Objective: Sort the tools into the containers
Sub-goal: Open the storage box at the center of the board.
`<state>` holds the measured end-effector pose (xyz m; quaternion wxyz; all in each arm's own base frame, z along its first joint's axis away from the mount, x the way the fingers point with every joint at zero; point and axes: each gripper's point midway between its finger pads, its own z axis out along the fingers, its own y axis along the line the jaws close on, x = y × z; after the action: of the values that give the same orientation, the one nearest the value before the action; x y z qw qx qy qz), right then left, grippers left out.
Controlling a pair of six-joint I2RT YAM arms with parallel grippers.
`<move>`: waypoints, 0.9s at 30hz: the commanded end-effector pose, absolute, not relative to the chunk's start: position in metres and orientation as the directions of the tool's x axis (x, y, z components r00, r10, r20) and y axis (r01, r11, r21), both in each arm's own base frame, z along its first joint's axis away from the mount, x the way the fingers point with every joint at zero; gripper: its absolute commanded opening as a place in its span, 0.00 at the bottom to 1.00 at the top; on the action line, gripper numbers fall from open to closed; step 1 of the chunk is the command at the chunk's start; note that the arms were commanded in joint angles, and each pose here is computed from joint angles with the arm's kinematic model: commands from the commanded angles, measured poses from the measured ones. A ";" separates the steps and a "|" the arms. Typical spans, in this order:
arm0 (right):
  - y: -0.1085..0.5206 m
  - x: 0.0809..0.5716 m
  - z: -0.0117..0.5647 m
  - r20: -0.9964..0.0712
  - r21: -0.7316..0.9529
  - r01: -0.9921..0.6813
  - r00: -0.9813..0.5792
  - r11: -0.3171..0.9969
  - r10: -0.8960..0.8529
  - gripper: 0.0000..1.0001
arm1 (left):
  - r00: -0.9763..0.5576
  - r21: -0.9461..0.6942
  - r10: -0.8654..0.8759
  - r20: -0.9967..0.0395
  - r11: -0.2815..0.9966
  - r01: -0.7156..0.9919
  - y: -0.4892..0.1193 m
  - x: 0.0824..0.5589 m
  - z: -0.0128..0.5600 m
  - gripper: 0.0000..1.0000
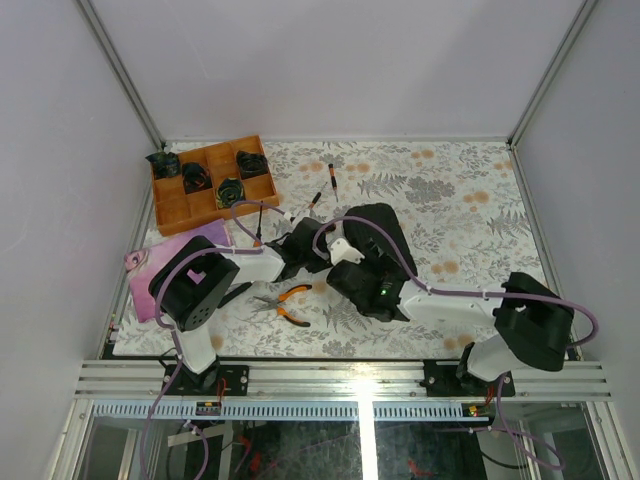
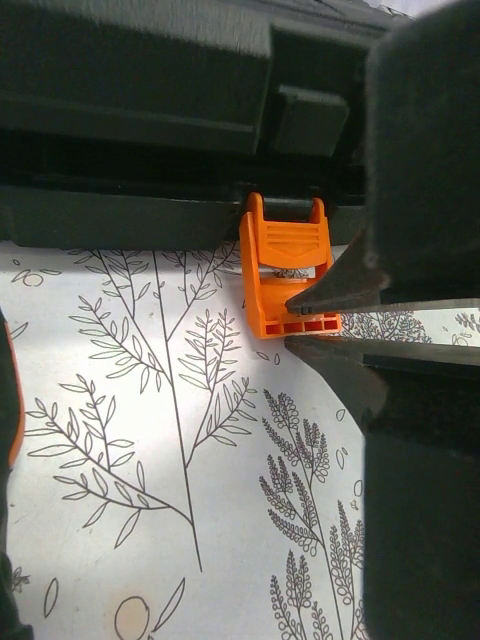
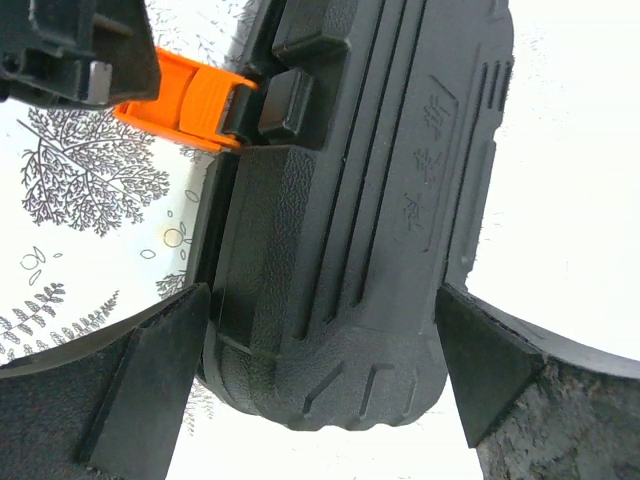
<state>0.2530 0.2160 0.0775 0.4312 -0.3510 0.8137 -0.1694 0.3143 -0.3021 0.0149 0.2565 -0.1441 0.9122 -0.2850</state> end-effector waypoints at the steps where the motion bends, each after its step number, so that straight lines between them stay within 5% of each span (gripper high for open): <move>1: 0.200 0.261 0.117 -0.628 -0.616 -0.314 -0.357 0.722 -0.691 0.99 | -0.884 -0.440 -0.329 -0.333 0.883 -0.163 -0.266 0.280 -0.033 0.04; 11: 0.161 0.273 0.153 -0.703 -0.563 -0.206 -0.391 0.800 -0.595 1.00 | -0.882 -0.439 -0.330 -0.338 0.884 -0.162 -0.262 0.281 -0.031 0.03; 27: 0.038 0.279 0.181 -0.840 -0.386 0.297 -0.504 0.873 -0.200 0.90 | -0.888 -0.428 -0.308 -0.342 0.892 -0.145 -0.257 0.281 -0.032 0.03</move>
<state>0.2842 0.0658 0.1809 0.5023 -0.0582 0.8276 -0.2436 0.3157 -0.2991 0.0148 0.2590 -0.1339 0.9110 -0.2916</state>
